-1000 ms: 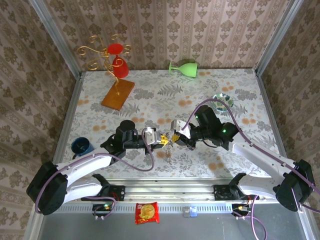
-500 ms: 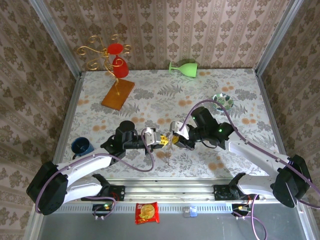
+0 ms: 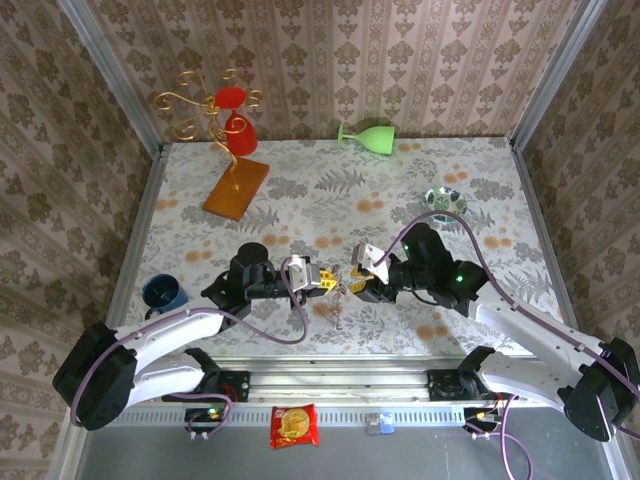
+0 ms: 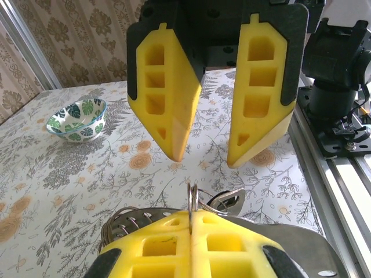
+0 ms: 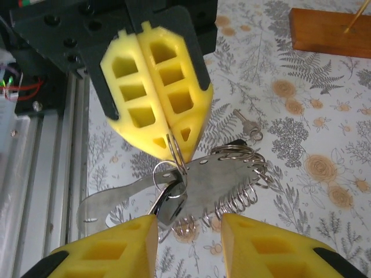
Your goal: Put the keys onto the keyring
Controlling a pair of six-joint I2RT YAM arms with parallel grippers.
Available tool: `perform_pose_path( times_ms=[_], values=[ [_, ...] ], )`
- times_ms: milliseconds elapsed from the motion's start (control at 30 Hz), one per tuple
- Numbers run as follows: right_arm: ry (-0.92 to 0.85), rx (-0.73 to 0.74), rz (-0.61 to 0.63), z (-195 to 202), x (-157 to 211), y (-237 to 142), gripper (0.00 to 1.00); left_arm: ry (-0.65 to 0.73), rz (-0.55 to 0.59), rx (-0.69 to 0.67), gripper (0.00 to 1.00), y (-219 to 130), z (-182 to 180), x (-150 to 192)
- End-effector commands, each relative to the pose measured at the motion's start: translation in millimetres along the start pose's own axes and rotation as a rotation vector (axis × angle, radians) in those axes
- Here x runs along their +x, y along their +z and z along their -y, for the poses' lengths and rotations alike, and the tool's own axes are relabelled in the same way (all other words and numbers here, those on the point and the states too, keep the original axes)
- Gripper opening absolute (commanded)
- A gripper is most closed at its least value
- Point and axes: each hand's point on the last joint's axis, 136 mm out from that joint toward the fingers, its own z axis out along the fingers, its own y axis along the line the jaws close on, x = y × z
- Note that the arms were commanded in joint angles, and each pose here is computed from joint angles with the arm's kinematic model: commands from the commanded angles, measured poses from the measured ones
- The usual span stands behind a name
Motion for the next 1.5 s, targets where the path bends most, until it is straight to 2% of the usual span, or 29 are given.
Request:
perform_pose_path(
  times_ms=[0, 367, 667, 767, 900, 1033, 1133, 1267, 1400, 1467],
  values=[
    [0.071, -0.025, 0.050, -7, -5, 1, 0.36, 0.013, 0.059, -0.017, 0.00, -1, -3, -13],
    [0.147, -0.072, 0.014, -16, 7, 18, 0.39, -0.008, 0.068, -0.019, 0.00, 4, -4, -10],
    [0.155, -0.033, 0.016, -11, 10, 20, 0.41, -0.007, 0.072, -0.029, 0.00, 4, -5, -9],
    [0.165, -0.008, 0.030, -9, 8, 24, 0.35, -0.008, 0.079, -0.032, 0.00, 4, -5, -10],
    [0.171, 0.008, 0.028, -9, 11, 29, 0.22, -0.015, 0.088, -0.037, 0.00, 4, -5, -10],
    [0.171, 0.036, -0.015, -6, 23, 31, 0.06, -0.011, 0.093, -0.037, 0.00, 4, -5, -10],
    [0.171, 0.034, -0.062, -6, 40, 38, 0.01, -0.009, 0.099, -0.037, 0.00, 5, -5, -11],
    [0.184, 0.015, -0.111, -9, 52, 44, 0.00, -0.008, 0.104, -0.032, 0.00, 6, -4, -12],
    [0.178, 0.019, -0.096, -7, 42, 40, 0.00, -0.010, 0.100, -0.030, 0.00, 6, -4, -11],
    [0.163, 0.026, -0.078, -7, 38, 37, 0.10, -0.010, 0.096, -0.027, 0.00, 6, -2, -9]
  ],
)
